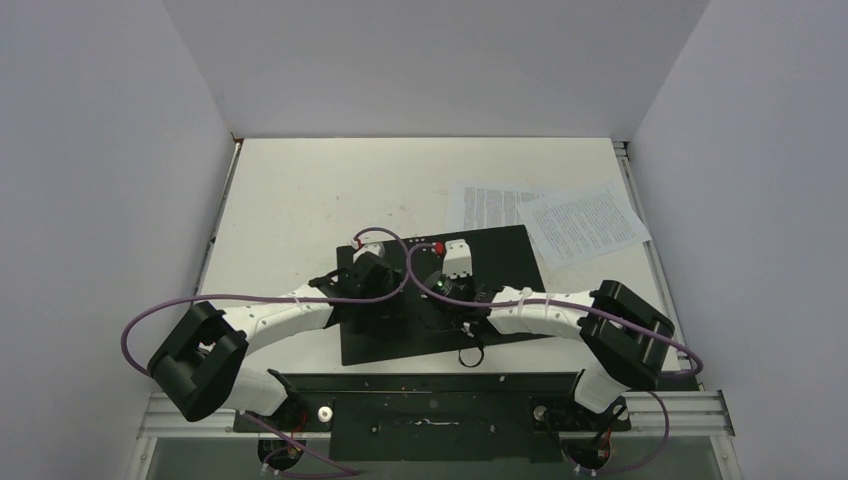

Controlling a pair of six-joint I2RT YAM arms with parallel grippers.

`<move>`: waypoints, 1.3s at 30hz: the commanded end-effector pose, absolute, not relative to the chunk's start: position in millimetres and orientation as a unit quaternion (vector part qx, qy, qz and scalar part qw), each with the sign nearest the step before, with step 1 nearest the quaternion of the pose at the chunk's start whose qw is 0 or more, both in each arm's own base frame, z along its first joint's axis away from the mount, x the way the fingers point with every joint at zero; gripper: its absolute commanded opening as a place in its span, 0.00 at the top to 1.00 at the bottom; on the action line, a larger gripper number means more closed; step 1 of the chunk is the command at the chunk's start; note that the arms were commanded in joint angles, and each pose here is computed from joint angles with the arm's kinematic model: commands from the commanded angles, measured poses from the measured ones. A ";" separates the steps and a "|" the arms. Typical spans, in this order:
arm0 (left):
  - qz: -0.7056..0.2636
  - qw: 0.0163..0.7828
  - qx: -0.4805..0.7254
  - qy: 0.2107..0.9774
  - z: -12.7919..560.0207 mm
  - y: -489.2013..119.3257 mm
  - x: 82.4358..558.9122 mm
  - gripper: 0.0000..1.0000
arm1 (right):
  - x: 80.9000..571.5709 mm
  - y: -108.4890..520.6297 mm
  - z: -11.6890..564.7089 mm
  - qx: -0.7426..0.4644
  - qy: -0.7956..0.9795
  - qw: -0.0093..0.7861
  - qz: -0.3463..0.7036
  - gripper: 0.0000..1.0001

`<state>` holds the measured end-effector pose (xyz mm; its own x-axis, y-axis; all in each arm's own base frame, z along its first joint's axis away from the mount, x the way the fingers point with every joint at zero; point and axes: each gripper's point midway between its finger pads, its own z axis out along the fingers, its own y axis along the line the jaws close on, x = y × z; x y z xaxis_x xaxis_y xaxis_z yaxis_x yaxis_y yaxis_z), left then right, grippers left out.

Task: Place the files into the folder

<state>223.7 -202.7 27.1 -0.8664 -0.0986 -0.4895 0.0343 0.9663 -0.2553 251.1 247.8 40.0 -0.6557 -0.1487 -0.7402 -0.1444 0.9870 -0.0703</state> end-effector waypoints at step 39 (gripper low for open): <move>-0.129 0.225 -0.009 0.966 18.3 -200.3 199.5 0.03 | 261.4 241.2 92.3 -0.033 0.907 0.388 0.157 0.95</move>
<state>218.7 -204.6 28.1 -0.8661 -0.0890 -0.4919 0.0480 0.9647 -0.2590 270.0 221.6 94.5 -0.6607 -0.0196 -0.7504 -0.1332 0.9869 0.0915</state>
